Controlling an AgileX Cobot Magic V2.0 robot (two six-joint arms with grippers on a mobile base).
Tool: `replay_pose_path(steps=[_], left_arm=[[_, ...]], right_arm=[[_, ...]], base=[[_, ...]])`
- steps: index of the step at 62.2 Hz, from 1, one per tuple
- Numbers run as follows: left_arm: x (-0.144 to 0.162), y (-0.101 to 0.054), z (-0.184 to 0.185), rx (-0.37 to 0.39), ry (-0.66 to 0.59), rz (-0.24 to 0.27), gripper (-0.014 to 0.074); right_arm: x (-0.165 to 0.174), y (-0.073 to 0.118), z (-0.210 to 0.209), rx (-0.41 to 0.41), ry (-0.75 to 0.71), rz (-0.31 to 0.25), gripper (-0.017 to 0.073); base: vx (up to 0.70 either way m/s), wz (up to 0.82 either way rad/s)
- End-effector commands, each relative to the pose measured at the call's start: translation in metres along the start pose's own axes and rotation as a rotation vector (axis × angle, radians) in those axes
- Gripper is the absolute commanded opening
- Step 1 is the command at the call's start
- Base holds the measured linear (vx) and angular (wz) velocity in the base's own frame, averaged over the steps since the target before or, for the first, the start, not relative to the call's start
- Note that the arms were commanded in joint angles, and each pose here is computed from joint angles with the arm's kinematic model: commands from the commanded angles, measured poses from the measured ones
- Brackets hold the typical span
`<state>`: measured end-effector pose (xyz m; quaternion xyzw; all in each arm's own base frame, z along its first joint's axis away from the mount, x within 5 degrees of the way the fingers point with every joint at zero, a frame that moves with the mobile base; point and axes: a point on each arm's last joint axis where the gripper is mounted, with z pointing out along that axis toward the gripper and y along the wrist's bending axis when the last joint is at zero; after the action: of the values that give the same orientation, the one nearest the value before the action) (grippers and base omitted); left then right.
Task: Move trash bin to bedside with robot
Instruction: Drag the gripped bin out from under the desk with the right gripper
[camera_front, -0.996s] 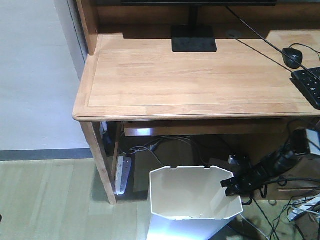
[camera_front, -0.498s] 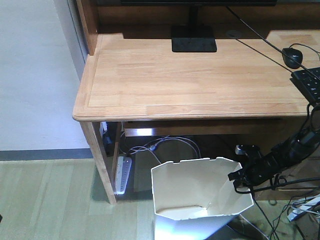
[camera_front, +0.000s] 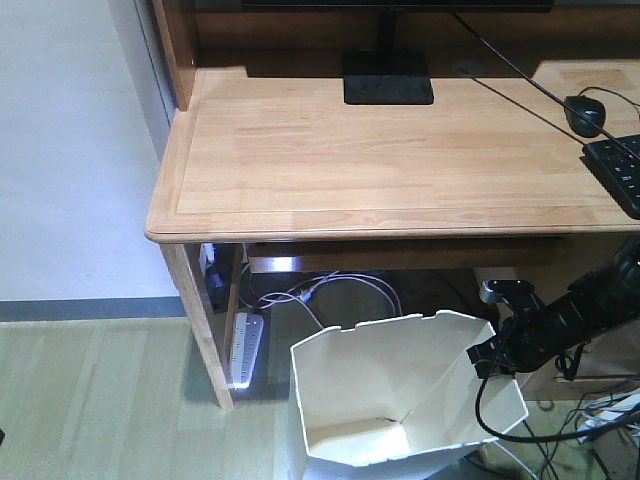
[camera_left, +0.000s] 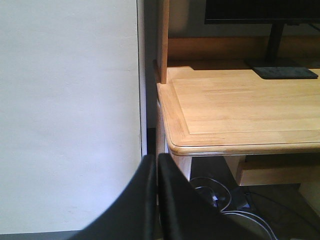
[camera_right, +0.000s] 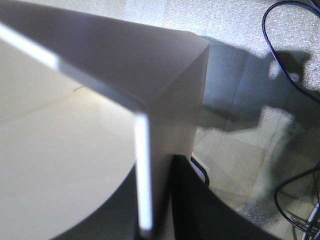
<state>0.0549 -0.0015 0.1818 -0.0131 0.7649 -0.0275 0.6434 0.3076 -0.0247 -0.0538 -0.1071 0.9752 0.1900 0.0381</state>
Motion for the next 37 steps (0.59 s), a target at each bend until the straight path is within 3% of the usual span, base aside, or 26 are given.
replay_pose_path(steps=[1, 14, 37], left_arm=[[0.002, 0.000, 0.002, 0.009, -0.054, -0.012, -0.0006], [0.002, 0.000, 0.002, 0.009, -0.054, -0.012, -0.0006], [0.002, 0.000, 0.002, 0.009, -0.054, -0.012, -0.0006]], right_arm=[[-0.015, 0.022, -0.028, -0.161, -0.072, -0.011, -0.0006], [-0.016, 0.032, -0.032, -0.271, -0.072, -0.004, -0.0006], [-0.015, 0.034, -0.033, -0.298, -0.069, -0.005, -0.0006]], base=[[0.00, 0.00], [0.00, 0.00], [0.00, 0.00]])
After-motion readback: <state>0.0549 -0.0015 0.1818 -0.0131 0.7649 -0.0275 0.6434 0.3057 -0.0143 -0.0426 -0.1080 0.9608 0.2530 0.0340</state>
